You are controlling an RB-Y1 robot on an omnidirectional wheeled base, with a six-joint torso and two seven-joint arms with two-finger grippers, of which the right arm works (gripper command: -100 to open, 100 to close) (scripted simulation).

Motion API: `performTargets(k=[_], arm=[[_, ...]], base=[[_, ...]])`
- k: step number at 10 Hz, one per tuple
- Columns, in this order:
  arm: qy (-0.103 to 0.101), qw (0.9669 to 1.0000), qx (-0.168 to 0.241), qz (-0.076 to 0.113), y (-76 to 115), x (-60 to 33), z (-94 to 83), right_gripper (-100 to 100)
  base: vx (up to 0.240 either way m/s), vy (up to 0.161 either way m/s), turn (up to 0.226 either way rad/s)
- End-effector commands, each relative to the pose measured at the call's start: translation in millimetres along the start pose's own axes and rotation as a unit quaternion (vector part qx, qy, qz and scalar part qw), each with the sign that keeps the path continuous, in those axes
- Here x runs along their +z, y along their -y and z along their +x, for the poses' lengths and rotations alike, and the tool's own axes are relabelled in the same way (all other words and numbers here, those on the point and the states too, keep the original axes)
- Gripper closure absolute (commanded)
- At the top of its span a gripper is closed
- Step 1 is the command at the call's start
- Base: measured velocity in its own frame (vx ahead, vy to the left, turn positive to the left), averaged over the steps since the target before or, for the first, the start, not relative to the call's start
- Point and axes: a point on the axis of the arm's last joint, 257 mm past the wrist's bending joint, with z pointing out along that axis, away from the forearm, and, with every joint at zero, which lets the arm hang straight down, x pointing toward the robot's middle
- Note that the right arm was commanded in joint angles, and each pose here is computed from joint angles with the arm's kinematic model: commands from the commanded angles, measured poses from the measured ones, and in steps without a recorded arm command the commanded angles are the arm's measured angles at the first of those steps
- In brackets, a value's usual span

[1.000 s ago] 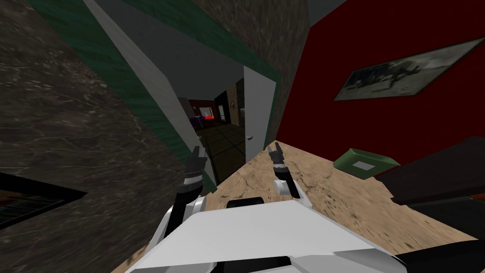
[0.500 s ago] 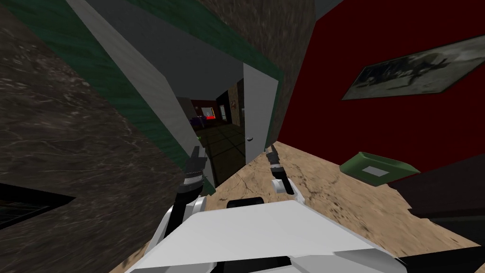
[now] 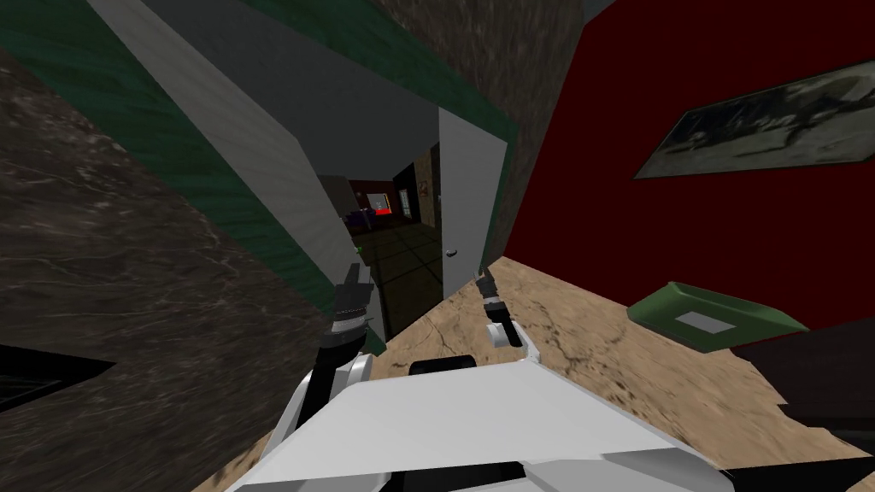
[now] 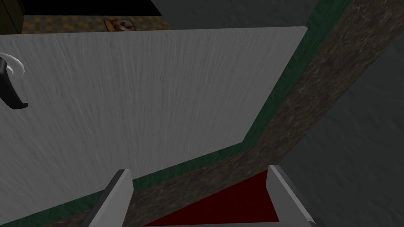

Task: Push the door open

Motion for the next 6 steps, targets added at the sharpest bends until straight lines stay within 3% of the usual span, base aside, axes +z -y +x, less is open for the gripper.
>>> performTargets(k=[1, 5, 6], arm=[[-0.006, 0.9999, 0.0, 0.012, 14.1, -1.7, 3.7, -100], [-0.02, 0.999, 0.002, 0.041, 49.9, -5.6, 13.5, -100], [-0.02, 0.999, 0.002, 0.041, 49.9, -5.6, 13.5, -100]], base=[[0.085, -0.083, 0.063], [0.088, -0.077, 0.059], [0.053, -0.058, 0.017]])
